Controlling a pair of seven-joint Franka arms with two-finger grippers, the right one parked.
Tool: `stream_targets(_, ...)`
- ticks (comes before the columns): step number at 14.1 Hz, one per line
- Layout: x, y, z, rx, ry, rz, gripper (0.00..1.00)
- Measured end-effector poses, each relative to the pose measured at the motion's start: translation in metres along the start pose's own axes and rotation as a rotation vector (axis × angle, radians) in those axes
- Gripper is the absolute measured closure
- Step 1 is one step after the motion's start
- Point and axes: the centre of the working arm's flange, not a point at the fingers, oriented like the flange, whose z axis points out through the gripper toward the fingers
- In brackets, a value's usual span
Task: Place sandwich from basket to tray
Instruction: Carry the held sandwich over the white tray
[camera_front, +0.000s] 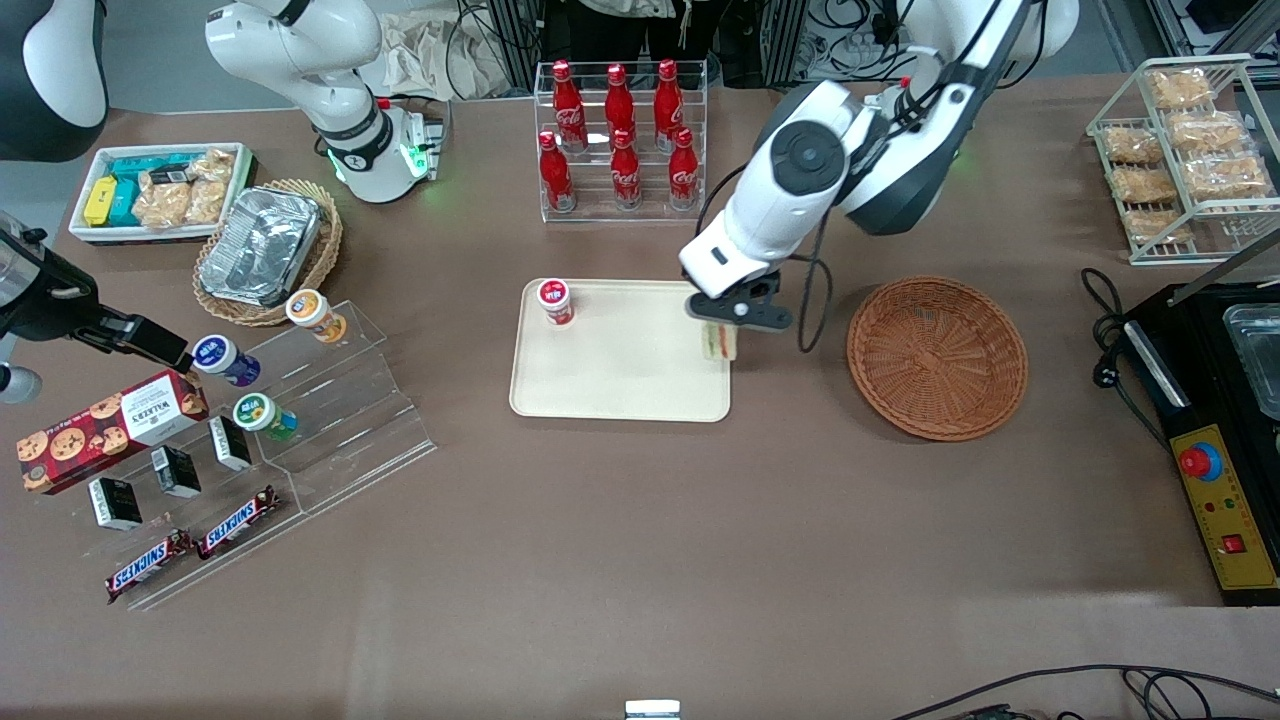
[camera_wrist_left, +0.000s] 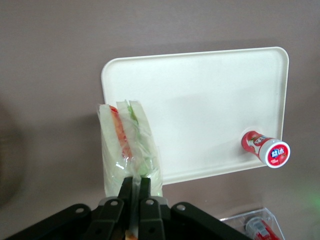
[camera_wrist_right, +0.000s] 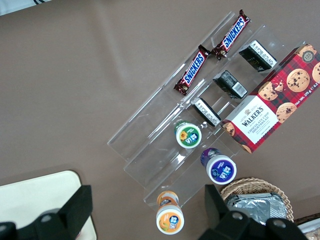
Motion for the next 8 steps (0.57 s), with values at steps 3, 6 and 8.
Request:
stream_targets(3, 0.014, 0.001, 0.042, 0.010, 0.032, 0.023, 0.90)
stream_targets(6, 0.020, 0.003, 0.074, 0.004, 0.039, 0.029, 0.90)
stream_targets(8, 0.022, 0.006, 0.092, -0.005, 0.044, 0.033, 0.90)
